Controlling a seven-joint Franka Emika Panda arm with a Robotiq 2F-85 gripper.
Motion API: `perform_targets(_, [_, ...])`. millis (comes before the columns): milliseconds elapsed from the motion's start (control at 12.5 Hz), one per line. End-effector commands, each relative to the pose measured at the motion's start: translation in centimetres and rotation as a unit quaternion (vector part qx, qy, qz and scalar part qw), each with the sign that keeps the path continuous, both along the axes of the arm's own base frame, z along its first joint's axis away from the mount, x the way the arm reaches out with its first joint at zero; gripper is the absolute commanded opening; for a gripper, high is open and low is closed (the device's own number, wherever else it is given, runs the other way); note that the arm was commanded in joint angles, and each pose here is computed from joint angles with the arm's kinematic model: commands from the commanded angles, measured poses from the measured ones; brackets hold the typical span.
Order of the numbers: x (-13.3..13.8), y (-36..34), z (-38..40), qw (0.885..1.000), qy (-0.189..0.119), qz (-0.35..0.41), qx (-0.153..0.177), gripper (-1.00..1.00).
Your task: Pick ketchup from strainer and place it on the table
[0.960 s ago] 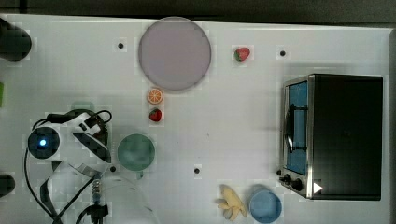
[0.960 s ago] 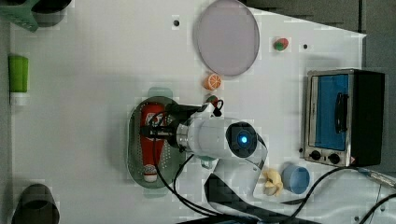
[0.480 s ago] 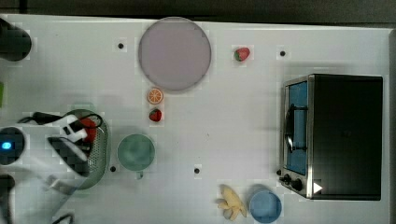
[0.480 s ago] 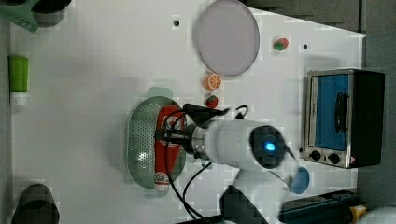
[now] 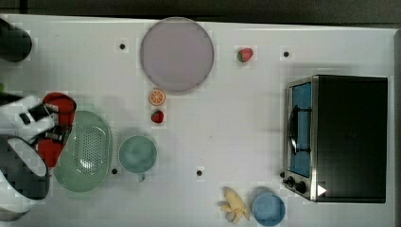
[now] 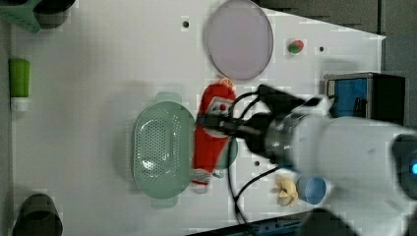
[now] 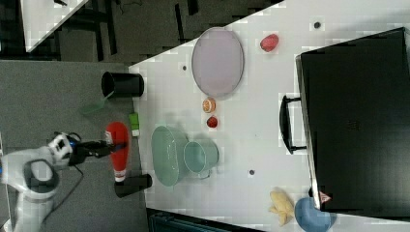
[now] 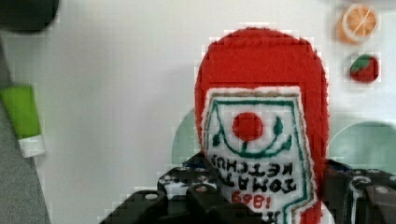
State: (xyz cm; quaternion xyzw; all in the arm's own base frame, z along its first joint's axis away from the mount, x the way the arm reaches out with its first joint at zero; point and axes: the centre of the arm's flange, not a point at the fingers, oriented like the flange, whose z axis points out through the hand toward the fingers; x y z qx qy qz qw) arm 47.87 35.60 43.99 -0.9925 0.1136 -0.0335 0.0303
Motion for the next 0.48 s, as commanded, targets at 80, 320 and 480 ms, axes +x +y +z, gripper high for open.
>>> perform_targets(80, [8.0, -13.3, -0.4, 0.998, 0.047, -0.011, -0.036, 0.19])
perform_targets(320, [11.4, -23.0, 0.0, 0.998, 0.046, -0.019, -0.045, 0.19])
perform_targets(480, [12.5, -28.8, -0.3, 0.998, 0.044, -0.004, -0.051, 0.19])
